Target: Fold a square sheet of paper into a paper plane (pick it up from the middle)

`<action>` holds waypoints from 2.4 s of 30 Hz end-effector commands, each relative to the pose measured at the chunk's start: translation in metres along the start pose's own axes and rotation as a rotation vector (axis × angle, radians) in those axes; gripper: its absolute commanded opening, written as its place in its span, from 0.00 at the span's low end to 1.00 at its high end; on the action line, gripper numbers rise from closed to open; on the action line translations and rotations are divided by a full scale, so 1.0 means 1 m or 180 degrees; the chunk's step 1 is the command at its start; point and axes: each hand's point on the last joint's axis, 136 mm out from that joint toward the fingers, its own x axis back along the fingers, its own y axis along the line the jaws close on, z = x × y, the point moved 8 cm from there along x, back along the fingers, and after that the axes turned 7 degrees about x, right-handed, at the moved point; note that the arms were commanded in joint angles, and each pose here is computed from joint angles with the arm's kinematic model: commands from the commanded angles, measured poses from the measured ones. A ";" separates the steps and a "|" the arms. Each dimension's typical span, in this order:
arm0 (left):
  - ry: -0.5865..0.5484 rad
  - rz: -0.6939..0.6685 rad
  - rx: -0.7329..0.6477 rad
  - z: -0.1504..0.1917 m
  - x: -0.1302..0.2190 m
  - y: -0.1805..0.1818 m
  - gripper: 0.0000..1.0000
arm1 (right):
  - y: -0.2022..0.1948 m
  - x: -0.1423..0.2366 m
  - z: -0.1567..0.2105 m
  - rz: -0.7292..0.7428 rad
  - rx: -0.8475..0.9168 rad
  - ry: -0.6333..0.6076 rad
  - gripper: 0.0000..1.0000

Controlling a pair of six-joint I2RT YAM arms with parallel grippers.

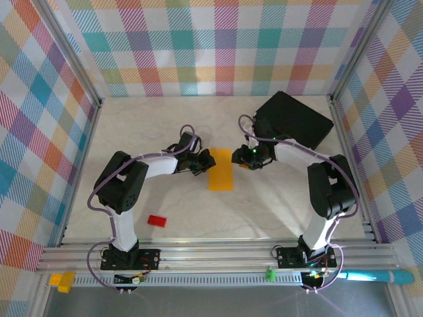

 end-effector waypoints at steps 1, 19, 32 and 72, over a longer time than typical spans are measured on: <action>0.0030 -0.0098 -0.0127 -0.012 -0.001 -0.001 0.01 | -0.007 -0.006 0.016 -0.0081 -0.0258 0.0137 0.41; 0.0152 -0.0420 0.0092 -0.026 -0.023 0.029 0.00 | -0.018 -0.026 0.049 -0.0441 -0.0748 0.0517 0.42; 0.0069 -0.0584 0.0242 -0.022 -0.023 0.042 0.00 | -0.014 -0.040 0.062 -0.0597 -0.0766 0.0749 0.37; 0.0077 -0.0571 0.0254 -0.022 -0.022 0.042 0.00 | -0.004 -0.039 0.052 -0.0706 -0.0683 0.0558 0.24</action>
